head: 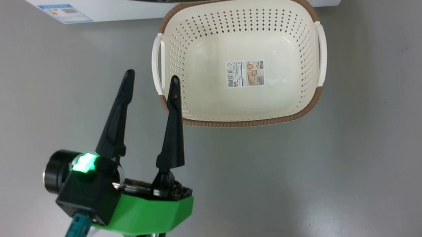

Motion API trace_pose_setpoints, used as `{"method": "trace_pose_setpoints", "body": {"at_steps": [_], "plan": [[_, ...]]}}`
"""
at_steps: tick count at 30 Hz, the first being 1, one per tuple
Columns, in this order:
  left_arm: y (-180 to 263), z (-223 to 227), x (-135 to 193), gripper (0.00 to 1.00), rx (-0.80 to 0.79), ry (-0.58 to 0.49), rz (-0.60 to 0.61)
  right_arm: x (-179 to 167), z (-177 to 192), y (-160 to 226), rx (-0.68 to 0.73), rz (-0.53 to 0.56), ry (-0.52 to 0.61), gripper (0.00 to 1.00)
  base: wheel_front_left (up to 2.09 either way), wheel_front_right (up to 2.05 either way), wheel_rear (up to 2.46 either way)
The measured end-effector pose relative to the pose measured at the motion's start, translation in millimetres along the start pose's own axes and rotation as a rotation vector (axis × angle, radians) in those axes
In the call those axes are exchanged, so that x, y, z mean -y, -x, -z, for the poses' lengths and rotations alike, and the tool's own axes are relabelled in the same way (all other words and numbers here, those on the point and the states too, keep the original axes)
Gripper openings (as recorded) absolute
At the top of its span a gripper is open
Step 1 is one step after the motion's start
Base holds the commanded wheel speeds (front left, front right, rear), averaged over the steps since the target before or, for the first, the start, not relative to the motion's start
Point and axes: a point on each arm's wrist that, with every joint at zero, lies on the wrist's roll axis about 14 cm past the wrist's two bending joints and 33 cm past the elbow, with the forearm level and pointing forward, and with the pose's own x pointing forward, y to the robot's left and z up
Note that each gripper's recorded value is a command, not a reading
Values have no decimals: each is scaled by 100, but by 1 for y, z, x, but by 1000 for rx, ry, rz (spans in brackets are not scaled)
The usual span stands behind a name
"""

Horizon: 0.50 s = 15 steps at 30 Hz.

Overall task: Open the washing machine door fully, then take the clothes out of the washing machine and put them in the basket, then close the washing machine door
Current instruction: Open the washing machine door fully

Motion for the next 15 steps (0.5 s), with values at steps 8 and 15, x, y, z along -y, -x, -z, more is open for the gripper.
{"method": "trace_pose_setpoints", "body": {"at_steps": [8,15], "plan": [[-4,-8,4,100,21,0,12,-14,10,4,-42,-16,31,0,0,0,0],[-4,-15,4,100,38,1,12,-17,25,9,-75,-16,38,0,0,0,0]]}}
